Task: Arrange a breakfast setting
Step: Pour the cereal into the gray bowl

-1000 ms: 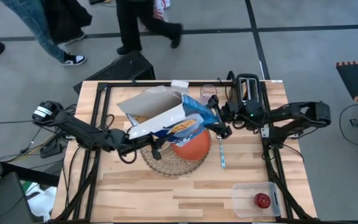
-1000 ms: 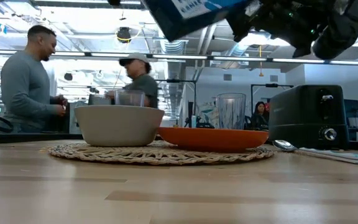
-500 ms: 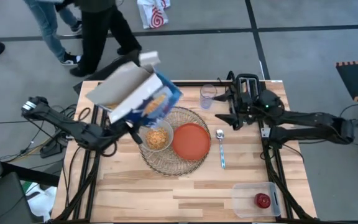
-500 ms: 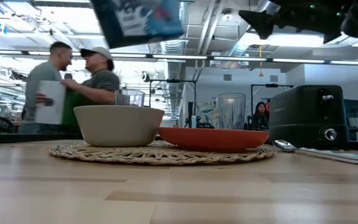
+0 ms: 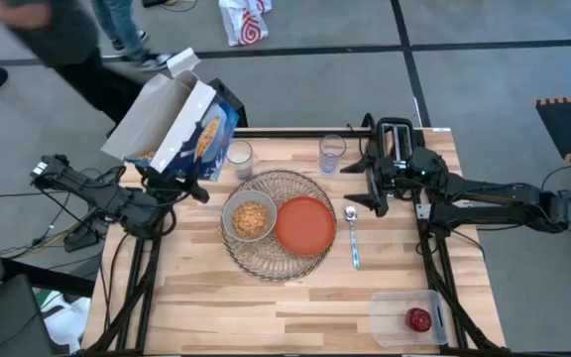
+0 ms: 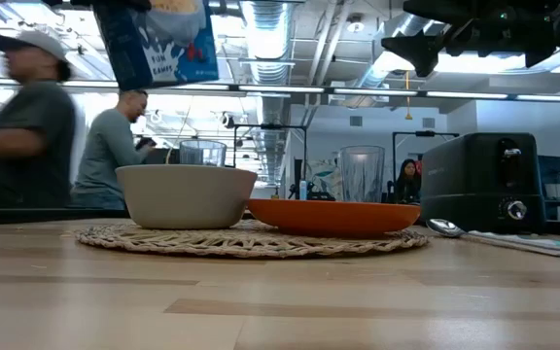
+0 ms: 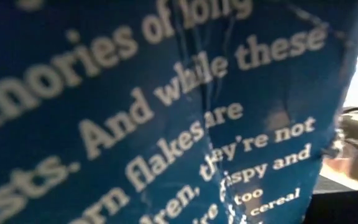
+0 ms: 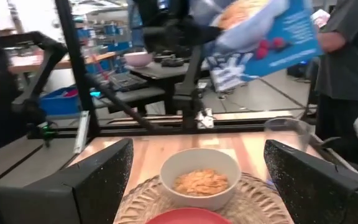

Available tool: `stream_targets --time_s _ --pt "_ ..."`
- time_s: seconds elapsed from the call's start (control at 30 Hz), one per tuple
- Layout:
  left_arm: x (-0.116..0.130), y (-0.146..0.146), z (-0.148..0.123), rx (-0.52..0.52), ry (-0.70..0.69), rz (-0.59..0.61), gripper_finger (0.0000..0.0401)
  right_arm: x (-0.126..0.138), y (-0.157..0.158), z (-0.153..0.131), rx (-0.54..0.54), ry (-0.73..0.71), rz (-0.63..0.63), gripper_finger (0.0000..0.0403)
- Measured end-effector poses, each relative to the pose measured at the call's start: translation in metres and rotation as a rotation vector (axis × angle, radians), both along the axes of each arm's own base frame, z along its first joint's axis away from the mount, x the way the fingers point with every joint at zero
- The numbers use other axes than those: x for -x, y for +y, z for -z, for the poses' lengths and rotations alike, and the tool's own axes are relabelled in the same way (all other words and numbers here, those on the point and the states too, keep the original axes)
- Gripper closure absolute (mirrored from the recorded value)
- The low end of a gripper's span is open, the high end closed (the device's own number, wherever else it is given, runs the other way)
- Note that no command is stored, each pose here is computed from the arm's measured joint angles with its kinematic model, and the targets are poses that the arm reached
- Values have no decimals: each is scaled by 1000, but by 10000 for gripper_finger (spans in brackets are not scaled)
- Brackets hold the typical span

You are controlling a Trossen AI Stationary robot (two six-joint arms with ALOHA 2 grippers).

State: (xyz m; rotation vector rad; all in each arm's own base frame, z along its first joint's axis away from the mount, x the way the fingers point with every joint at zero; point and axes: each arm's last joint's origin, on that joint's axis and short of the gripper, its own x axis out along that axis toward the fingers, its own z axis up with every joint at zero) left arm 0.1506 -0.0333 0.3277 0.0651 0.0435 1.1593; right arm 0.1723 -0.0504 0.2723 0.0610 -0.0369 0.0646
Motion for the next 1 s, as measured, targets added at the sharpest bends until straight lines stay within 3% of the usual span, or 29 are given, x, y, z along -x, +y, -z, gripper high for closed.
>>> stream_targets --time_s 0.3,0.47,0.73,1.0 --pt "1 28 19 20 54 -94 213 -8 19 5 -1 36 -112 14" --pt "5 49 36 148 102 -91 213 -9 29 6 9 44 -167 14" --pt "30 68 62 390 113 -255 213 -10 41 6 34 40 -229 14" --pt "24 68 98 462 158 -270 213 -11 47 5 67 30 -221 14"
